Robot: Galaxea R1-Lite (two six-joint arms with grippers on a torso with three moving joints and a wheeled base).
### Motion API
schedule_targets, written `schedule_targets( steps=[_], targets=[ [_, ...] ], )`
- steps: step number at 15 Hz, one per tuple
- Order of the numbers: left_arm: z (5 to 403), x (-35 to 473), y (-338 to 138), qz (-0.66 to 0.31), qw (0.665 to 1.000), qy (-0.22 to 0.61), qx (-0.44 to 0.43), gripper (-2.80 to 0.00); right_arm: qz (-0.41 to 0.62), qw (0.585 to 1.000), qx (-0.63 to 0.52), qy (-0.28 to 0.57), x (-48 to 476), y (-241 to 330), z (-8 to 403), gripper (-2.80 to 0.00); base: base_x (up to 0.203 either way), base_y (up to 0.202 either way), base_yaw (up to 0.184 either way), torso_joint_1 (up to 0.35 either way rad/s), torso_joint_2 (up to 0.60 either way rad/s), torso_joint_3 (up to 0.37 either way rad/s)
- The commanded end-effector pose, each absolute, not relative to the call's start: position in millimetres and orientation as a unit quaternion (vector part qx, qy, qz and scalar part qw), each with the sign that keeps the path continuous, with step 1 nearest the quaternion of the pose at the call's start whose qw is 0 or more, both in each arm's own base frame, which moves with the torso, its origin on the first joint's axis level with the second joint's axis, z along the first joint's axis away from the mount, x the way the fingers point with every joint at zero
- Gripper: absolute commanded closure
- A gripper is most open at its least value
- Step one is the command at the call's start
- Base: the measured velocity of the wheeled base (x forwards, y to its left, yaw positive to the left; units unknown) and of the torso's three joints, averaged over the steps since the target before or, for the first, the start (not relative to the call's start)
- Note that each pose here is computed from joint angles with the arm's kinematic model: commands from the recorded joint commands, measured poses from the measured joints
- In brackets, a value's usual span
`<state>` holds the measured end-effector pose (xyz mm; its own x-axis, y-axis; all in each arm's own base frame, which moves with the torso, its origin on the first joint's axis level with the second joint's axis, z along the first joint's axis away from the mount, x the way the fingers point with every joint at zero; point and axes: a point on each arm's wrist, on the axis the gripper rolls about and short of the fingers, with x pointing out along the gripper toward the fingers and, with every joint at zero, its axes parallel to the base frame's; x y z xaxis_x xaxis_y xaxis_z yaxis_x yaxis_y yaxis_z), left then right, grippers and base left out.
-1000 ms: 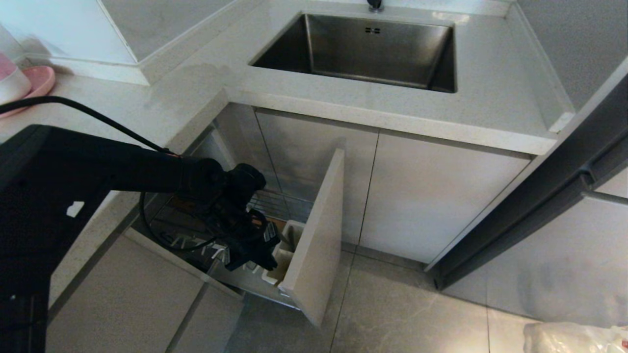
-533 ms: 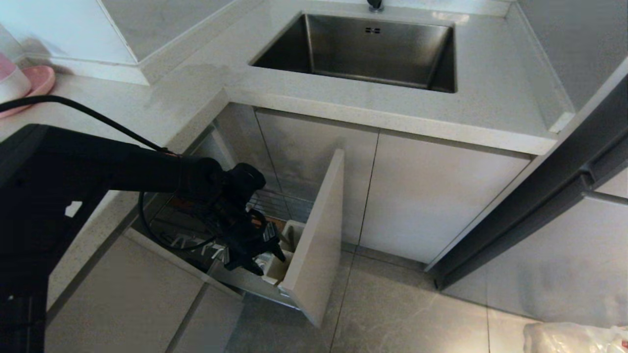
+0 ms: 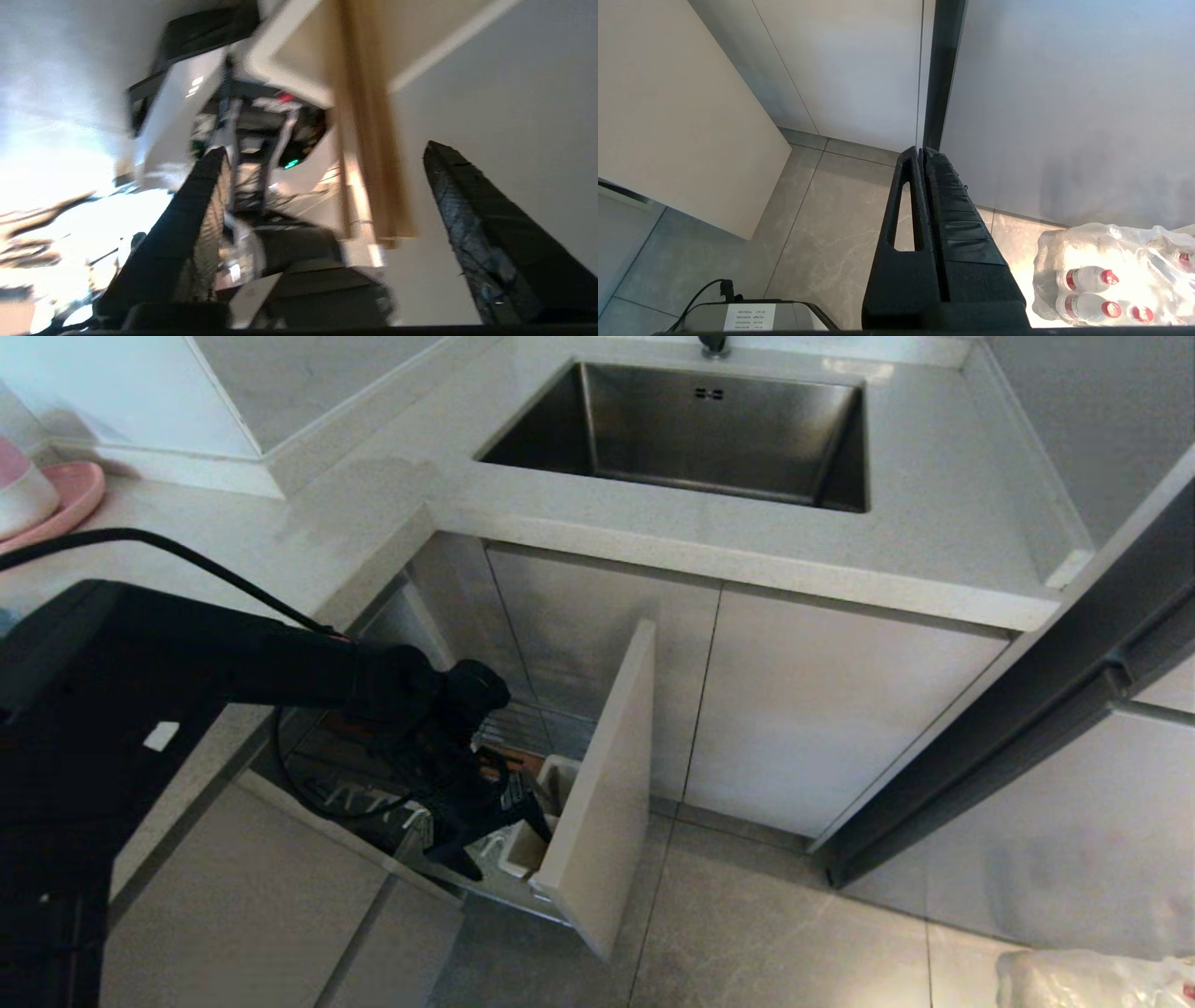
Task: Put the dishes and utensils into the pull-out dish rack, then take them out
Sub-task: Take the chopsticks out of the cupboard
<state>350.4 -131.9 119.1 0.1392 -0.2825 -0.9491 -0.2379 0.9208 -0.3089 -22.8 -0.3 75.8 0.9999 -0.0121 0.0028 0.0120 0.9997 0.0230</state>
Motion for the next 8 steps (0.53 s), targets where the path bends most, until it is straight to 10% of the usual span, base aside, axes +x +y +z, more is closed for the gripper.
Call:
schedule_targets(
  steps=[1, 8],
  targets=[
    [112.2, 351.4, -132.1, -0.009, 0.72, 0.668, -0.188, -2.8, -0.006, 1.0, 0.012, -0.001, -22.7, -0.3, 75.8, 0.0, 0.0, 0.0, 0.0, 0.0, 0.0, 0.0],
    [104.5, 347.8, -132.5, -0.014, 0.701, 0.696, -0.154, -2.8, -0.006, 1.0, 0.012, -0.001, -22.7, -0.3, 75.8, 0.0, 0.0, 0.0, 0.0, 0.0, 0.0, 0.0]
  ],
)
